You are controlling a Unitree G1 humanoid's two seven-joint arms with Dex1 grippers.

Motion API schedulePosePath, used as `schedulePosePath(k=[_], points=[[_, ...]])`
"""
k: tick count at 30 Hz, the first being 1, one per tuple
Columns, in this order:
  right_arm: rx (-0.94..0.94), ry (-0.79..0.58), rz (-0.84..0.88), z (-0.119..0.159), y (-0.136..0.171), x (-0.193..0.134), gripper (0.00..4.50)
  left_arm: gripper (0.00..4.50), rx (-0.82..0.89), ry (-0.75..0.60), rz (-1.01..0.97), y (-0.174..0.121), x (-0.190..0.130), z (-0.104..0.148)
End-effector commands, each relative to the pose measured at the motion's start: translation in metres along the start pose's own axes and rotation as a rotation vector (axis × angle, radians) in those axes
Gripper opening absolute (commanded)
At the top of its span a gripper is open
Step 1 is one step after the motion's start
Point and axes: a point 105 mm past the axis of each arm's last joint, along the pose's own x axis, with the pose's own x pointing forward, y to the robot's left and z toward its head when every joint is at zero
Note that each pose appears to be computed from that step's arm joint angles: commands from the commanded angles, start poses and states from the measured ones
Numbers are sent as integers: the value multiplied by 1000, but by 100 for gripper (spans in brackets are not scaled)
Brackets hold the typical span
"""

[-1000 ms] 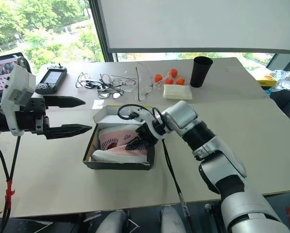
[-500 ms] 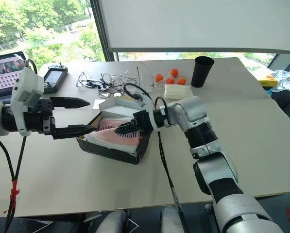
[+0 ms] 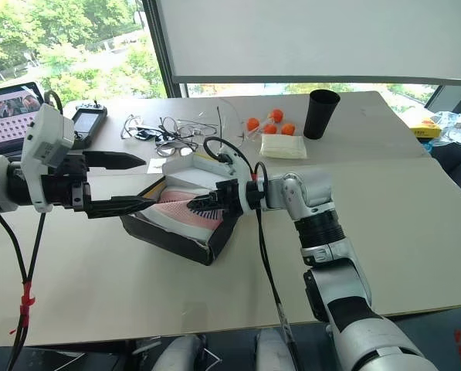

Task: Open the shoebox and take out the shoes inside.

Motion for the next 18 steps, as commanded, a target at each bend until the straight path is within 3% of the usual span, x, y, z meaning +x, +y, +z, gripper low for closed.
schedulePosePath(k=[1,5,7,8,12,18], points=[[196,-320,275,47,28,-27,1,450,49,-11,14,2,-2,7],[249,-343,298,33,27,-32,1,450,51,-12,11,3,0,7],[157,-144,39,-13,3,-12,1,450,55,-14,2,3,2,8],[158,-114,24,-24,1,-8,1,450,56,-15,-1,4,2,8],[208,-233,152,-8,13,-21,1,450,61,-15,-5,6,3,10],[133,-155,211,-23,34,-18,1,450,68,-14,-16,6,4,11]])
